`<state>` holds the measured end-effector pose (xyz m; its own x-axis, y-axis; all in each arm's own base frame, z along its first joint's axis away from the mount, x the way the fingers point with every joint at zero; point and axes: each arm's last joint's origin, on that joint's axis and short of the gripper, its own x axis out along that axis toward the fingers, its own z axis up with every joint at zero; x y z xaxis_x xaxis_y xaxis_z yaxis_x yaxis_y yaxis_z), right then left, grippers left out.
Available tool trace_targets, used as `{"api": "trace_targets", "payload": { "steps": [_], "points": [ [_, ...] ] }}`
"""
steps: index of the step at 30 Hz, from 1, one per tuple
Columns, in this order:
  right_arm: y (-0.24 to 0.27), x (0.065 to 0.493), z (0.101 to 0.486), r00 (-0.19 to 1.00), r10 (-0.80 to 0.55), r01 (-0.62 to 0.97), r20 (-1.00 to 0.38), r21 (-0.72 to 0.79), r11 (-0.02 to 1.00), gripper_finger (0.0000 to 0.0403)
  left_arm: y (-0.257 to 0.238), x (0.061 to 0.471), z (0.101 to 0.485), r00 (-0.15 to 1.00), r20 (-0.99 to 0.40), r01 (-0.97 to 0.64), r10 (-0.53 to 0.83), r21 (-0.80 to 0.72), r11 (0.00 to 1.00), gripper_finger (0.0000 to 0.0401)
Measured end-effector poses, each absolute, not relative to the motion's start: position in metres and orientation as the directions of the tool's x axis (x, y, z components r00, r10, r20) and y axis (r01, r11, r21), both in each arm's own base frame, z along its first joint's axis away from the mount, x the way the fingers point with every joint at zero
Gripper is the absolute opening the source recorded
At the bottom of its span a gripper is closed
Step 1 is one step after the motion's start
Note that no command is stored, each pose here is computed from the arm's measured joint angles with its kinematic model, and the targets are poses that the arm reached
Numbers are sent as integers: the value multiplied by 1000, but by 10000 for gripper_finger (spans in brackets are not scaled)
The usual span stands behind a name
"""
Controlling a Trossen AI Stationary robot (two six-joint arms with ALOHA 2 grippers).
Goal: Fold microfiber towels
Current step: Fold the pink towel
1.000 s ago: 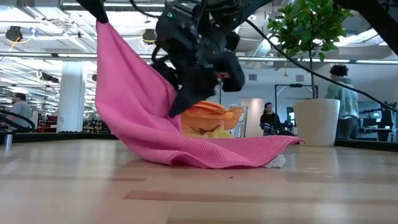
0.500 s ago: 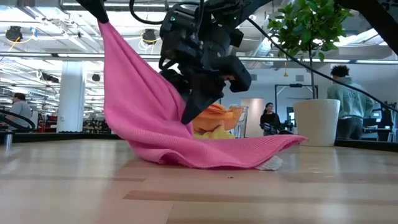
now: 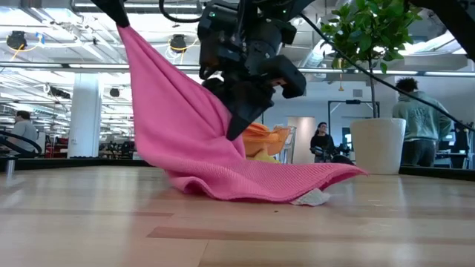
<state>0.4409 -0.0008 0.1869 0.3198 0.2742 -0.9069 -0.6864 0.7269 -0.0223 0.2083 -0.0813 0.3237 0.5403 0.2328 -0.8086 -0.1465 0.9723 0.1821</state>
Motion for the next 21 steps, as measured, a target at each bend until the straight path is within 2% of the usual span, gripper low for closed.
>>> {"api": "trace_targets", "payload": {
  "steps": [4,10,15,18,21],
  "points": [
    [-4,437,187,291,213,-652,-933,-31,758,122,-81,208,324,541,-809,-147,233,182,972,0],
    [-7,434,185,261,206,-588,-943,14,808,123,-82,208,324,539,-814,-138,214,166,976,0],
    [-6,434,185,258,200,-589,-945,10,808,124,-82,208,324,540,-814,-137,212,163,977,0],
    [-6,434,185,257,198,-587,-946,10,809,115,-82,208,324,541,-814,-137,211,163,977,0],
    [-6,434,185,256,198,-593,-946,8,805,88,-82,208,324,541,-814,-137,211,162,977,0]
  ]
}}
